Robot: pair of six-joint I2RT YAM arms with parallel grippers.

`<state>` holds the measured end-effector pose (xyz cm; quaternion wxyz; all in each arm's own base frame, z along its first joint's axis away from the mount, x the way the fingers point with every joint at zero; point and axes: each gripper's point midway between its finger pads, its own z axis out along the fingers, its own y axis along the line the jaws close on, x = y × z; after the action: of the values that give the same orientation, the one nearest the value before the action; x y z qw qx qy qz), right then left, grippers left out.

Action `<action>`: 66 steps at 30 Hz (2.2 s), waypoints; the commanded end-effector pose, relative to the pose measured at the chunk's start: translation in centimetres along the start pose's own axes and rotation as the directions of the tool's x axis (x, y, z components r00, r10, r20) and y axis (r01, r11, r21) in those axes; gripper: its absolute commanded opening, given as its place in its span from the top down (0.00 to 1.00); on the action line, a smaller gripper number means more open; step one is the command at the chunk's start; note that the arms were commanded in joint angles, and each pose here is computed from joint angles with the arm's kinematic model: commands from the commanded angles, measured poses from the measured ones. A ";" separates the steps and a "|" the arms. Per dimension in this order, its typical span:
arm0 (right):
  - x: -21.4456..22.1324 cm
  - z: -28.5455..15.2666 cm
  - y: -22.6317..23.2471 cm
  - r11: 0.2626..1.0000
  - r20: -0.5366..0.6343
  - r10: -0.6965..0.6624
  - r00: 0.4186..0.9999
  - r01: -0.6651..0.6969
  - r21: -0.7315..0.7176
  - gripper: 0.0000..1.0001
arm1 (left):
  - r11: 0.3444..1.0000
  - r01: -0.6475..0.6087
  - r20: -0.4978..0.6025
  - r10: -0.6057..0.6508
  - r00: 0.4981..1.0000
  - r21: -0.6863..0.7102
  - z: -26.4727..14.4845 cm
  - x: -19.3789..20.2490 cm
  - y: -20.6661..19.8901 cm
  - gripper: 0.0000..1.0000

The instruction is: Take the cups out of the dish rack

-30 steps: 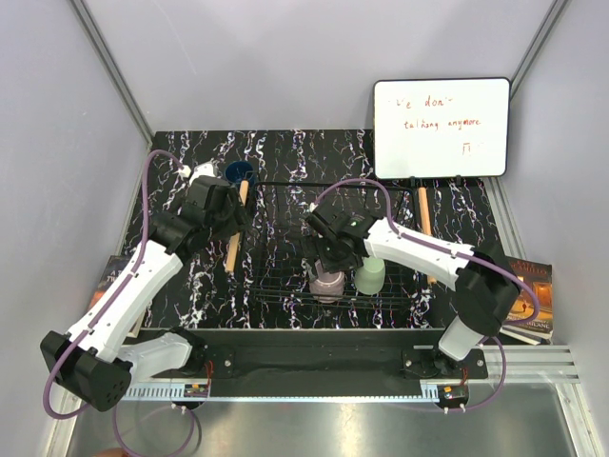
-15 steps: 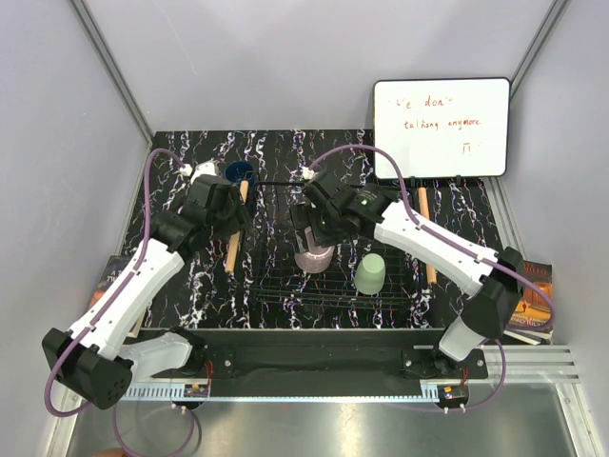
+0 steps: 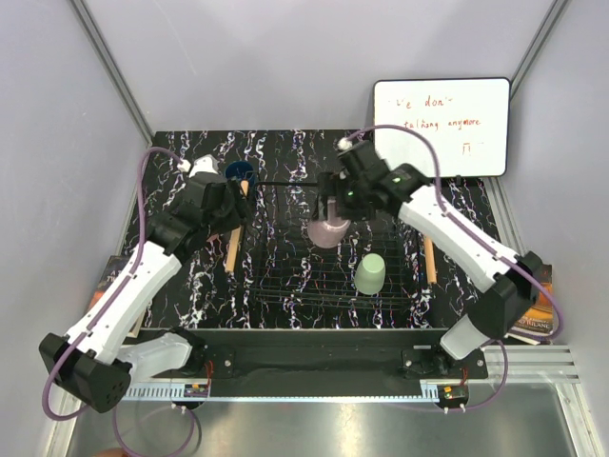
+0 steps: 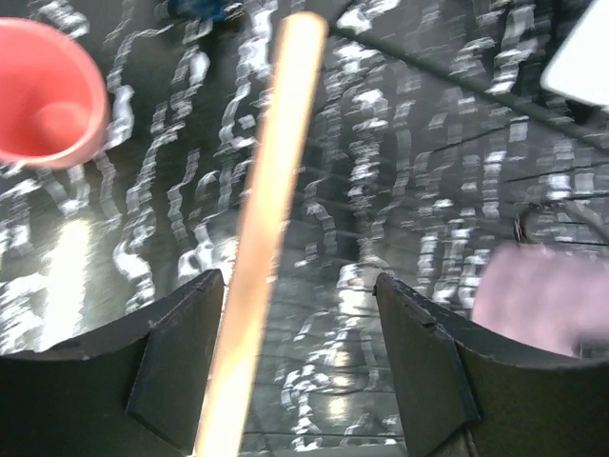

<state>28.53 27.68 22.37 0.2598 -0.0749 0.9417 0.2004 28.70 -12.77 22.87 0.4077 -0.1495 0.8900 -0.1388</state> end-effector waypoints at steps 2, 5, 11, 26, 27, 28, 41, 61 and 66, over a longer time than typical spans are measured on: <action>-5.1 -5.4 2.9 0.895 0.128 0.186 0.974 -0.114 -0.432 1.00 | 0.936 0.047 0.123 -0.096 0.988 0.349 -3.3 -4.2 -6.9 0.31; -6.2 -7.0 3.8 0.773 0.122 0.255 0.959 -0.126 -0.621 1.00 | 0.851 0.021 0.152 -0.118 0.981 0.525 -5.3 -4.8 -9.8 0.31; -7.0 -10.4 5.8 0.502 0.078 0.344 0.936 -0.113 -0.857 1.00 | 0.643 -0.003 0.127 -0.146 0.981 0.766 -8.7 -4.7 -14.0 0.31; -7.2 -12.1 6.5 0.348 0.028 0.382 0.924 -0.116 -0.930 1.00 | 0.438 0.036 0.065 -0.214 0.975 0.898 -10.8 -4.2 -16.2 0.32; -7.2 -12.1 6.5 0.345 0.030 0.382 0.924 -0.113 -0.932 1.00 | 0.420 0.031 0.067 -0.217 0.974 0.907 -11.1 -4.3 -16.4 0.32; -7.2 -12.0 6.5 0.343 0.026 0.381 0.924 -0.115 -0.932 1.00 | 0.409 0.042 0.056 -0.225 0.973 0.911 -11.3 -4.3 -16.5 0.32; -7.0 -11.1 6.4 0.306 -0.021 0.383 0.924 -0.148 -0.941 1.00 | 0.215 0.057 -0.021 -0.168 0.986 0.975 -13.7 -2.4 -19.8 0.34; -5.8 -11.3 6.5 0.331 -0.018 0.319 0.948 -0.129 -0.935 1.00 | 0.279 0.080 -0.059 -0.084 0.995 0.957 -11.7 -0.3 -23.0 1.00; -5.6 -9.0 5.0 0.479 0.012 0.366 0.930 -0.178 -0.860 0.44 | 0.624 -0.082 0.096 0.011 0.995 0.777 -7.5 -0.7 -20.1 1.00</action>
<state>28.77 28.83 33.56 0.1762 0.0311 0.6722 0.7184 24.74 -32.03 35.84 0.3990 0.0532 0.6654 -0.6286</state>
